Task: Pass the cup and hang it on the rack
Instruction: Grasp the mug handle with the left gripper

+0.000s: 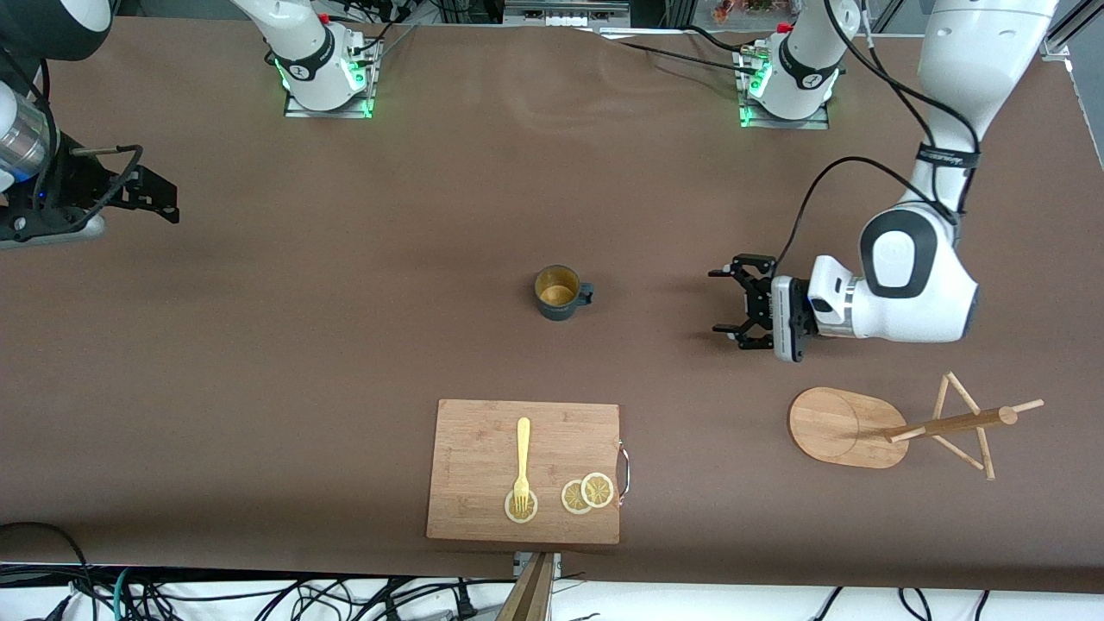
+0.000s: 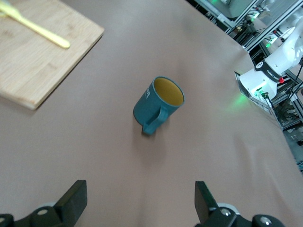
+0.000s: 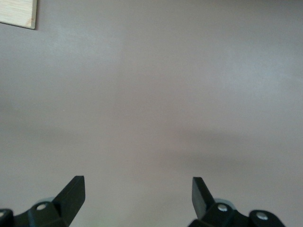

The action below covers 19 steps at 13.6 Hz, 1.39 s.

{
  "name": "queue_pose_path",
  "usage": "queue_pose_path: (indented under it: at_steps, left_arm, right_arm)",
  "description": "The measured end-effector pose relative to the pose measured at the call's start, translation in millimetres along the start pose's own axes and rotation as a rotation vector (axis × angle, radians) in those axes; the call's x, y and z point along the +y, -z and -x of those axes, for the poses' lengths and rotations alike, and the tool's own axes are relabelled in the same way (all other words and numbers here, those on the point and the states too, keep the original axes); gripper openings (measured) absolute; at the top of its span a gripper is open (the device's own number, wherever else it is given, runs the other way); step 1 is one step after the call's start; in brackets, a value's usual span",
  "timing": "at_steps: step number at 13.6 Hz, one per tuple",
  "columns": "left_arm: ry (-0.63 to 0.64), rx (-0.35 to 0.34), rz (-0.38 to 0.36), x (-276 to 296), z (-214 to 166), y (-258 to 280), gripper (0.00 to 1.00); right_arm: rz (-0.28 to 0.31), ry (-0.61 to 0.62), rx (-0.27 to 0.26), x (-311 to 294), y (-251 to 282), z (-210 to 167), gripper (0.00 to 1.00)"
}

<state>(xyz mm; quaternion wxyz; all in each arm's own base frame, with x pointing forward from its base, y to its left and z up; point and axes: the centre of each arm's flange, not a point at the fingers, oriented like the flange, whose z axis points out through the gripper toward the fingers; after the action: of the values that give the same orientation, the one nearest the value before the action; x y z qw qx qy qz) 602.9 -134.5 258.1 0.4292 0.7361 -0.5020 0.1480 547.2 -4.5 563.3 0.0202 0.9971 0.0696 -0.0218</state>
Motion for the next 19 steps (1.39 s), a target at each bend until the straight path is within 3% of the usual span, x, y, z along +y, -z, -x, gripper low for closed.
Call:
queue_pose_path:
  at_steps: [3,6,9,15,19]
  left_arm:
    - [-0.094,0.081,-0.021,3,-7,-39,1.0]
    - [-0.156,0.155,-0.054,10,1,-75,1.0]
    - [-0.233,0.236,-0.062,5,33,-118,1.0]
    - [-0.277,0.239,-0.015,8,53,-170,1.0]
    - [-0.224,0.281,-0.038,9,55,-188,1.0]
  right_arm:
    - [-0.054,-0.064,-0.015,27,4,8,1.0]
    - [-0.052,-0.069,0.005,32,18,8,1.0]
    - [-0.05,-0.056,0.013,25,23,5,1.0]
    - [-0.051,-0.056,0.006,25,20,3,1.0]
    - [-0.052,-0.057,0.001,25,20,3,1.0]
